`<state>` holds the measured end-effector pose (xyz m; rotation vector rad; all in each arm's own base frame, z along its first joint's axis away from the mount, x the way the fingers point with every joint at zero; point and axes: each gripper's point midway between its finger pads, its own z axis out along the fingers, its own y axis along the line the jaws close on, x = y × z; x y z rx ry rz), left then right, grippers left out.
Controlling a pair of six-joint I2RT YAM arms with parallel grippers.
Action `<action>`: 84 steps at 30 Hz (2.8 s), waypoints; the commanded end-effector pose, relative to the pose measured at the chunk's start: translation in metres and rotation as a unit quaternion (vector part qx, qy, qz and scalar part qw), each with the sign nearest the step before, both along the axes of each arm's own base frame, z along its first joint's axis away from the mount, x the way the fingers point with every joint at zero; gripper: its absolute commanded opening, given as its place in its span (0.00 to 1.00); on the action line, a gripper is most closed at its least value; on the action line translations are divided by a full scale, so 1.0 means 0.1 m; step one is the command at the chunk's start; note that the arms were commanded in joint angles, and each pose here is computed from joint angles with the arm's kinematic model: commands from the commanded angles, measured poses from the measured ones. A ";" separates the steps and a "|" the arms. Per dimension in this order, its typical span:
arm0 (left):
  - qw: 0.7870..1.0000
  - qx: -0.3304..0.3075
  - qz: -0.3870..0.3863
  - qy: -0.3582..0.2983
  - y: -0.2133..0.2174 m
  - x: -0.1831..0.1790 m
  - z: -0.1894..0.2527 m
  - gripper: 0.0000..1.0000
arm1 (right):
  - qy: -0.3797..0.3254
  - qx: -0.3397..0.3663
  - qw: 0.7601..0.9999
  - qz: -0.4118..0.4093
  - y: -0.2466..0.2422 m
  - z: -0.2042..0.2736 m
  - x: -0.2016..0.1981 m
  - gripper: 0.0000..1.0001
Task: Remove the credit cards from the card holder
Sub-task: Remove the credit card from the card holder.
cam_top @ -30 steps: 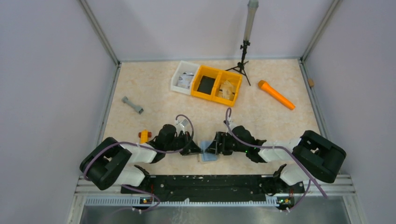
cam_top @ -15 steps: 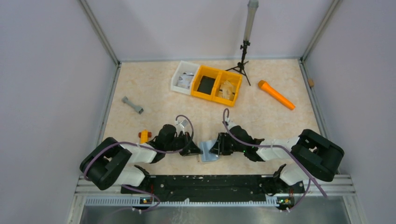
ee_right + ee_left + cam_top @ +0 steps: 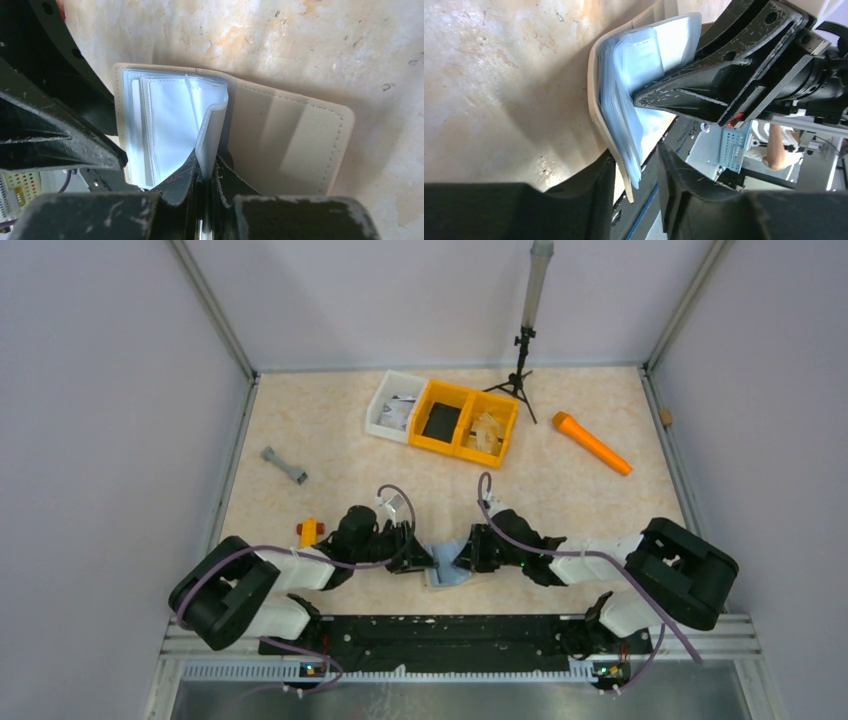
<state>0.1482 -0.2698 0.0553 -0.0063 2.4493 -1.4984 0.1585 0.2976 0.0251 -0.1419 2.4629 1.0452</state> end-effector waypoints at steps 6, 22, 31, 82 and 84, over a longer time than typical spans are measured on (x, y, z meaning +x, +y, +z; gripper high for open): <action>0.999 -0.023 -0.016 -0.035 -0.12 0.10 0.16 0.04 | -0.018 0.056 0.998 0.012 0.13 0.23 -0.03 0.07; 0.996 0.070 -0.011 -0.058 0.06 0.17 0.16 0.00 | -0.077 -0.122 0.989 -0.040 -0.45 0.30 0.17 0.66; 0.997 0.063 -0.012 -0.052 0.04 0.15 0.17 0.00 | -0.115 -0.062 0.991 0.005 -0.02 0.64 0.07 0.80; 0.996 0.075 -0.011 -0.040 0.06 0.15 0.17 0.00 | -0.150 -0.347 0.921 -0.092 -0.87 0.56 0.26 0.92; 0.996 0.080 -0.010 -0.041 0.08 0.15 0.17 0.00 | -0.156 -0.340 0.922 -0.099 -0.95 0.66 0.25 0.92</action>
